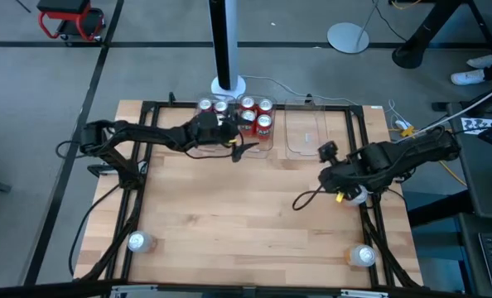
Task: Sort soda cans
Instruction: Put the top right middle white soda can into the right transparent bin
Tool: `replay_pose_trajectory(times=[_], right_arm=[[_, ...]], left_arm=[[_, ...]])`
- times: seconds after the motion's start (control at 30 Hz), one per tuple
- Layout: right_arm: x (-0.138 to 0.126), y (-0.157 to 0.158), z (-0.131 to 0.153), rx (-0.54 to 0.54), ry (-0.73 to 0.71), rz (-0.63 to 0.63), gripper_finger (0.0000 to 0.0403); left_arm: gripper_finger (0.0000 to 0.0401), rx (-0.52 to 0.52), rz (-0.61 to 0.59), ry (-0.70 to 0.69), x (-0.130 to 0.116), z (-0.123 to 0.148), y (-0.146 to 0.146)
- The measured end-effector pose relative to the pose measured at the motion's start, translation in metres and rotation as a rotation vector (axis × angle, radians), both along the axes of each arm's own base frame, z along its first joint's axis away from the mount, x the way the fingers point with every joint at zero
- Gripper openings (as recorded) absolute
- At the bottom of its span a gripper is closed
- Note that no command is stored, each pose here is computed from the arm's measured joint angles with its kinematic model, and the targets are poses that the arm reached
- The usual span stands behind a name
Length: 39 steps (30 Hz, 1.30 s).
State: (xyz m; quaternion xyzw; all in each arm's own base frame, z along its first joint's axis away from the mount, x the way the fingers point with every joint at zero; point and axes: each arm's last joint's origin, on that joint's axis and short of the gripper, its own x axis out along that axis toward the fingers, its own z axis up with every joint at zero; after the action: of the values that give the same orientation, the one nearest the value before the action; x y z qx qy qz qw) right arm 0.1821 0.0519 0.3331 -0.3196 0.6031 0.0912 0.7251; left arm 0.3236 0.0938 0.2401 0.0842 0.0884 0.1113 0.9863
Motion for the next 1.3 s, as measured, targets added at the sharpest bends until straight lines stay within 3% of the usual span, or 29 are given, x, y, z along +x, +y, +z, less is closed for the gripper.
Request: replay_pose_trajectory(times=[0.3, 0.6, 0.97, 1.3], right_arm=[[-0.011, -0.008, -0.010, 0.165, 0.137, -0.260, 0.0363], [-0.012, -0.045, -0.034, 0.287, 0.257, -0.442, 0.0363], [-0.028, -0.078, -0.061, 0.345, 0.364, -0.504, 0.0363], [-0.043, -0.081, -0.089, 0.346, 0.478, -0.502, 0.0363]], left_arm=[[0.0347, 0.014, -0.019, 0.005, -0.017, 0.003, -0.011], [0.0347, 0.024, -0.035, -0.005, -0.042, 0.012, -0.022], [0.0347, 0.062, -0.040, 0.033, -0.050, 0.012, -0.024], [0.0347, 0.052, -0.039, 0.039, -0.050, 0.011, -0.024]])
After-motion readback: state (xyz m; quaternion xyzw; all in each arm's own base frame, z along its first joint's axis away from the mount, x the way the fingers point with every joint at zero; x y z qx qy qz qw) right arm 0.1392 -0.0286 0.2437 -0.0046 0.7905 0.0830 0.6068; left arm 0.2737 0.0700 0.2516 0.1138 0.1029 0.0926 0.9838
